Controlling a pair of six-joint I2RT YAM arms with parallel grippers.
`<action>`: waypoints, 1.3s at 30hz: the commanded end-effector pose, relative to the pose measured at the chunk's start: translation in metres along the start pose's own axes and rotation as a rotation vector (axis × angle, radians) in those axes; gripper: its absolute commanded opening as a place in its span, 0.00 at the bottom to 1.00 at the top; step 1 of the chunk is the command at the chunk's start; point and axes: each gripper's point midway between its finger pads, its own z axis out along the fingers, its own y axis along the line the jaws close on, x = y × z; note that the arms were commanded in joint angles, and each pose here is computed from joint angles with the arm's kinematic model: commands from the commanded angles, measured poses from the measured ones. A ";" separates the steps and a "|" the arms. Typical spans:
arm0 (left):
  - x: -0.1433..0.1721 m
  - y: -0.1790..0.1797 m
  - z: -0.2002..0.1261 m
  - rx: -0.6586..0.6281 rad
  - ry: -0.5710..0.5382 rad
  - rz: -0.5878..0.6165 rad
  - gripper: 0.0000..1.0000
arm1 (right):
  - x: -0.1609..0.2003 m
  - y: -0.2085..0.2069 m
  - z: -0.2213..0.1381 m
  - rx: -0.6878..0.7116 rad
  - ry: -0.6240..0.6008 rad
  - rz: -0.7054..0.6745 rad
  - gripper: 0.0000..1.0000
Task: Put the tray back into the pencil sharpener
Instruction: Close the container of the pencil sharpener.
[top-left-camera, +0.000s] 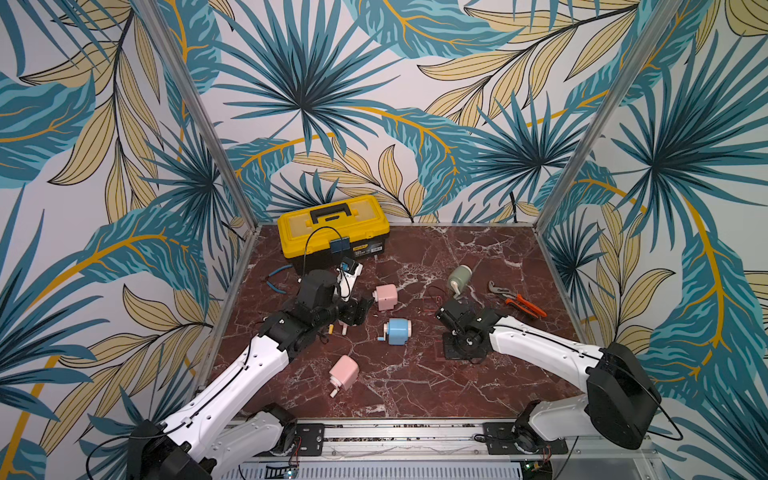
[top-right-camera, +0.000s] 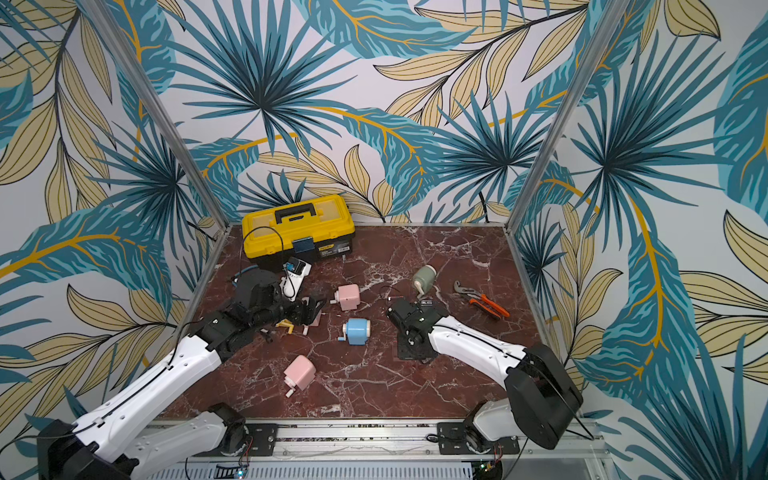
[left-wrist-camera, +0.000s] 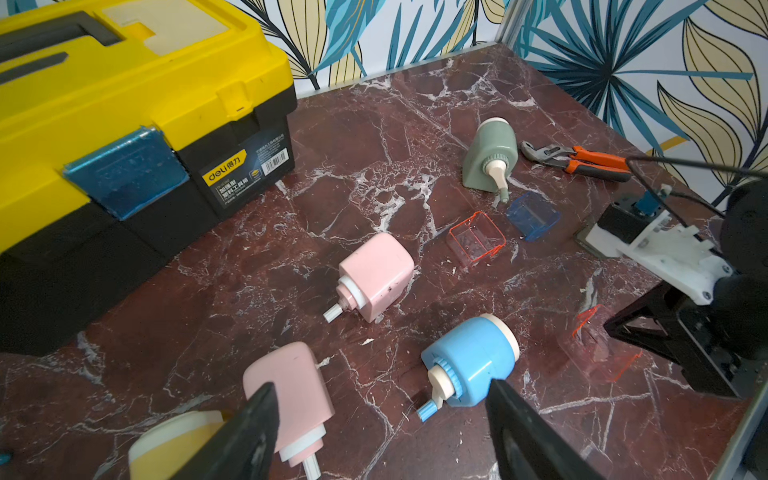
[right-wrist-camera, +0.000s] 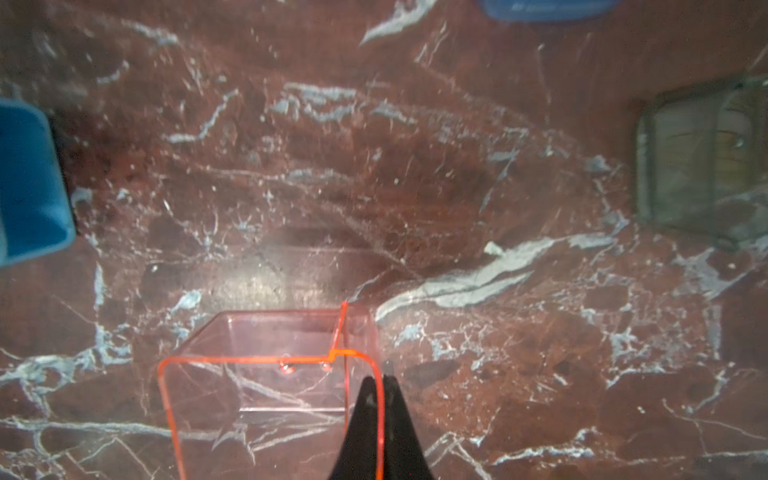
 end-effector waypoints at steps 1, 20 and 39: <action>0.003 -0.002 -0.005 0.017 -0.016 0.010 0.80 | 0.019 -0.004 0.005 0.050 0.020 0.017 0.06; 0.042 0.002 -0.037 -0.009 0.002 -0.158 0.77 | 0.034 0.018 0.019 0.039 0.018 -0.046 0.24; 0.132 -0.018 -0.058 -0.174 0.402 -0.224 0.83 | 0.013 0.009 -0.016 0.013 -0.124 -0.015 0.57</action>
